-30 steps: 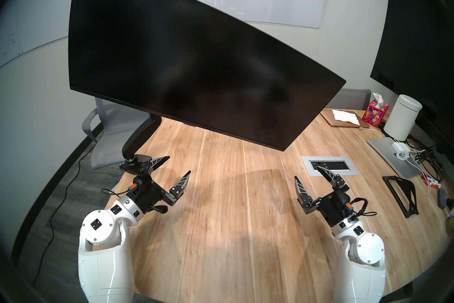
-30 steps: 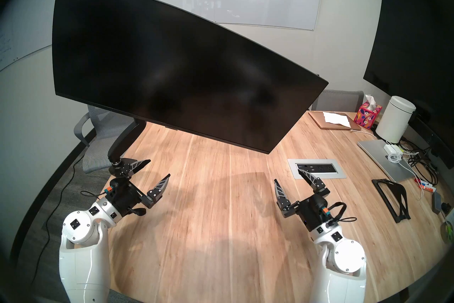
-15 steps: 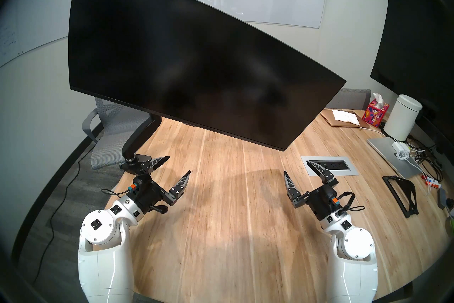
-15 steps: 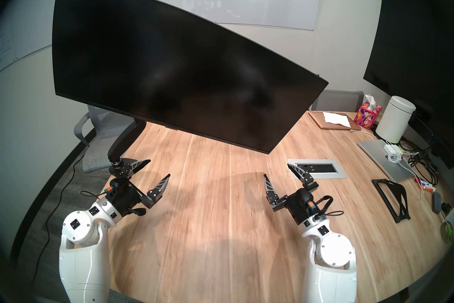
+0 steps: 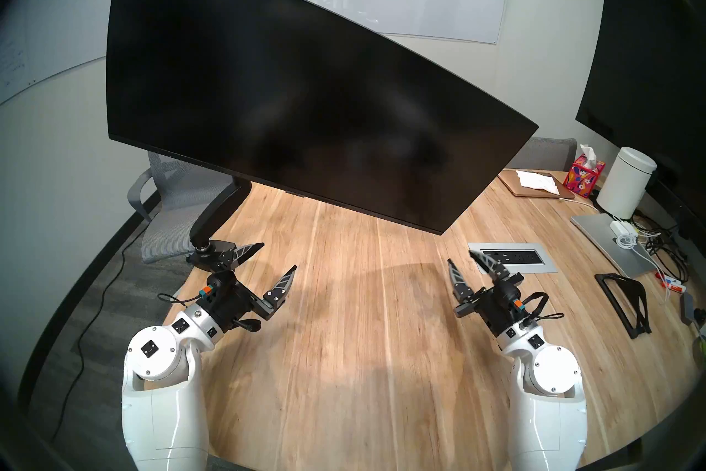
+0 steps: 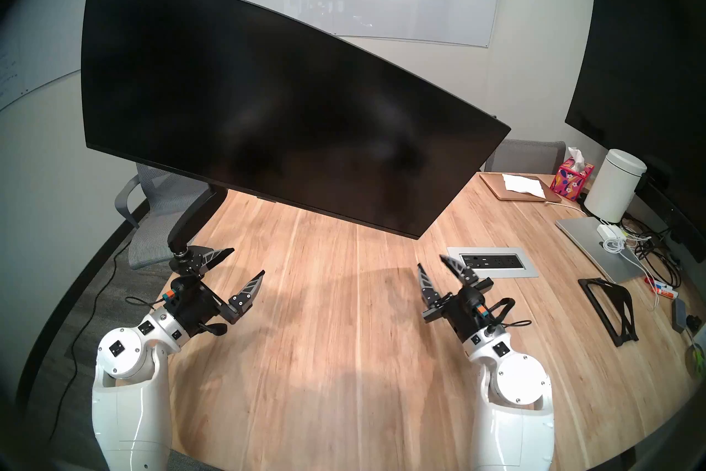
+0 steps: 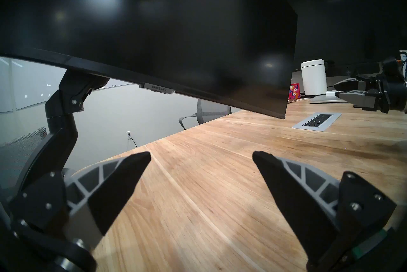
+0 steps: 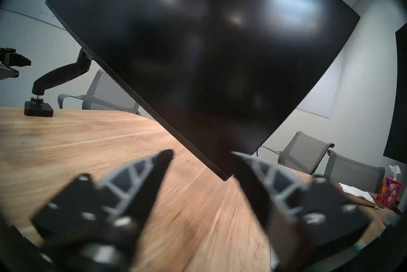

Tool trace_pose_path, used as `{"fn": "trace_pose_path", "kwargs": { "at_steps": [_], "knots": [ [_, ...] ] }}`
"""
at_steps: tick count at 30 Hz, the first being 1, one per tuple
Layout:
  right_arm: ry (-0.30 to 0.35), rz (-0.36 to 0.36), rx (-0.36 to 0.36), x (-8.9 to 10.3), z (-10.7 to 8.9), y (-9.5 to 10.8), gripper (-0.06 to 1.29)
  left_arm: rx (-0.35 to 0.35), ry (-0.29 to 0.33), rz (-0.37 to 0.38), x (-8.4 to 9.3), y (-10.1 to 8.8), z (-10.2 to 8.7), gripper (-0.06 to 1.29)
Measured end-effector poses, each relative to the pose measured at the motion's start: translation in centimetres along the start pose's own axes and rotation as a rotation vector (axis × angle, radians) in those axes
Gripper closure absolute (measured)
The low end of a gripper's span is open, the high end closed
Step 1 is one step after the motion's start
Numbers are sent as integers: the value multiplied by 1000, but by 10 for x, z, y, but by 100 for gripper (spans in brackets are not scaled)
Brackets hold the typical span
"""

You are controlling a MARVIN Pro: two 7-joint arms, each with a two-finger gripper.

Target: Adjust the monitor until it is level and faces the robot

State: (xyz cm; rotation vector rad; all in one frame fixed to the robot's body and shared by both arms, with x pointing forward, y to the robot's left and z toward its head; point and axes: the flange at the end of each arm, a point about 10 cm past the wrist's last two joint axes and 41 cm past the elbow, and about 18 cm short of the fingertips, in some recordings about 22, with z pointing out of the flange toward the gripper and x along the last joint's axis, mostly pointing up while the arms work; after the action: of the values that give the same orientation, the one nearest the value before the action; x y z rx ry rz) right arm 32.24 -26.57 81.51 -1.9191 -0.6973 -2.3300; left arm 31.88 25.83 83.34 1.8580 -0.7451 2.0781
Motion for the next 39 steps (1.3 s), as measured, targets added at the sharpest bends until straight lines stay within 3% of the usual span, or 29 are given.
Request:
{"fn": "trace_pose_path", "kwargs": {
  "at_steps": [2, 5, 6, 7, 16, 20, 21, 22, 23, 24, 39],
  "knots": [
    [-5, 2, 7, -1, 0, 0, -2, 0, 0, 0, 0, 0, 0, -4],
    [-7, 3, 12, -1, 0, -1, 36, 0, 0, 0, 0, 0, 0, -4],
    [-7, 3, 14, -2, 0, -1, 51, 0, 0, 0, 0, 0, 0, -4],
    [-8, 3, 16, -2, 0, -1, 85, 0, 0, 0, 0, 0, 0, -4],
    [-21, 8, 31, -8, 0, -3, 80, 0, 0, 0, 0, 0, 0, -4],
    [-34, 15, 35, -15, 0, -4, 93, 0, 0, 0, 0, 0, 0, -4],
    [-40, 17, 36, -18, 0, -4, 105, 0, 0, 0, 0, 0, 0, -4],
    [-41, 18, 36, -19, 0, -4, 106, 0, 0, 0, 0, 0, 0, -4],
    [-47, 20, 36, -22, 1, -4, 120, 0, 0, 0, 0, 0, 0, -4],
    [-50, 20, 37, -23, 1, -4, 124, 0, 0, 0, 0, 0, 0, -4],
    [-86, -1, 50, -39, 14, -1, 125, 0, 0, 0, 0, 0, 0, -4]
  ]
}}
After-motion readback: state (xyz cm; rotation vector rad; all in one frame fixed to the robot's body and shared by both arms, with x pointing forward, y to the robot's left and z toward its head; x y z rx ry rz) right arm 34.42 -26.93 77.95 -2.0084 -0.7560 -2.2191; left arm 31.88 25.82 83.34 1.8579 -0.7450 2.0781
